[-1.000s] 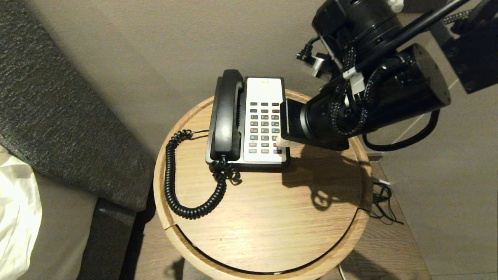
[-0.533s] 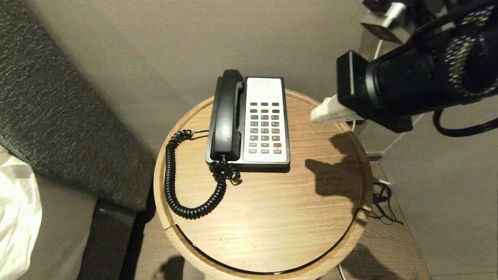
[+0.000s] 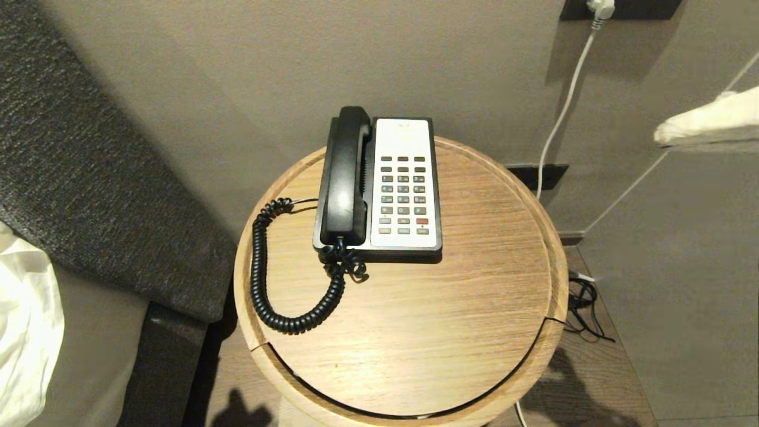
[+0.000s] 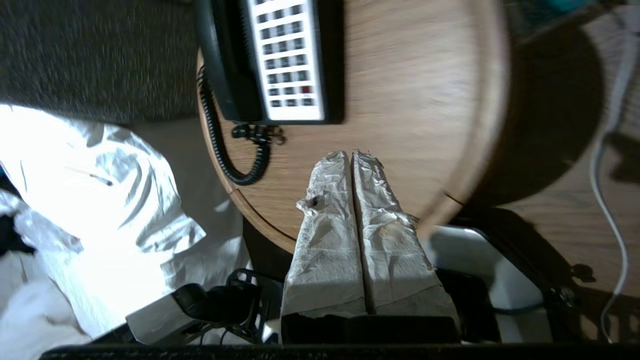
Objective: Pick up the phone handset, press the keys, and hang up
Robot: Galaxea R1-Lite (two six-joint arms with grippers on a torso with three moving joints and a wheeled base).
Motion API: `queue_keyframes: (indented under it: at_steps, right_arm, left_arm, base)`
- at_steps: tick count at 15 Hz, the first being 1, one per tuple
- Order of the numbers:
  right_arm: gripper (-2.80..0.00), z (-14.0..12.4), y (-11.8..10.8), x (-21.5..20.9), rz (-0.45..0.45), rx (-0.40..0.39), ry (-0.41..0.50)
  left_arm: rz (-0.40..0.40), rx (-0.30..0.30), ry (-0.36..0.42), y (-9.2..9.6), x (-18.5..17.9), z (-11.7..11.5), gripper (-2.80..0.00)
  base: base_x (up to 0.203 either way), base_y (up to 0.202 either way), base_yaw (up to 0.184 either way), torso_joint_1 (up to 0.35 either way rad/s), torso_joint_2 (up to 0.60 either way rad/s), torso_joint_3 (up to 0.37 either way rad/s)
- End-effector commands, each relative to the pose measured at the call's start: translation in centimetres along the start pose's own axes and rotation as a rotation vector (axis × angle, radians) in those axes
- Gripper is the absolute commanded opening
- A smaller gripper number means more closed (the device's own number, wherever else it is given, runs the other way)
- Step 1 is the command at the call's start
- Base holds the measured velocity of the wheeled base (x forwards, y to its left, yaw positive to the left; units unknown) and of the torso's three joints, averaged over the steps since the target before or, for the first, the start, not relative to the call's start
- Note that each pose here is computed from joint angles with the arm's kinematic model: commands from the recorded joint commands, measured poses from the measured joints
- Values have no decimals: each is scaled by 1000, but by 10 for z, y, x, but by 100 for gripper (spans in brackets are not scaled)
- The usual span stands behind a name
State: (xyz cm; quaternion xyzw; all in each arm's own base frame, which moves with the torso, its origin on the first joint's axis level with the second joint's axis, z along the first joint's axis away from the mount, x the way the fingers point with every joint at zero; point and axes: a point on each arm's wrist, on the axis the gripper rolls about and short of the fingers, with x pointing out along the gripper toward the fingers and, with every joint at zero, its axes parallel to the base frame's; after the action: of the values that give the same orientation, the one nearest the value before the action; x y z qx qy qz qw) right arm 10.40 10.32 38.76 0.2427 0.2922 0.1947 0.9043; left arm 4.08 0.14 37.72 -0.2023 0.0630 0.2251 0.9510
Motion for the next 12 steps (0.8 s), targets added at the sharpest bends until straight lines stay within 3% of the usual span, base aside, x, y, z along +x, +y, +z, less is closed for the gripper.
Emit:
queue_keyframes:
  at_steps: [1,5,8,12]
  right_arm:
    - [-280,-7,-34,-65,15,62,-118]
    - [-280,-43,-77,-132,-46,127,-239]
    - [-280,-78,-93,-169,-114,177,-314]
    - [-280,-121,-106,-197,-152,207,-357]
  left_arm:
    - [68,-23,-31,39,-22,-21,-280]
    - [160,-44,-59,85,-45,-74,-280]
    - [194,-76,-87,107,-62,-108,-280]
    - [134,-61,-80,121,-79,-148,-280]
  base:
    - [0,0,0,0,0,0]
    - [0,0,0,0,0,0]
    - [0,0,0,0,0,0]
    - [0,0,0,0,0,0]
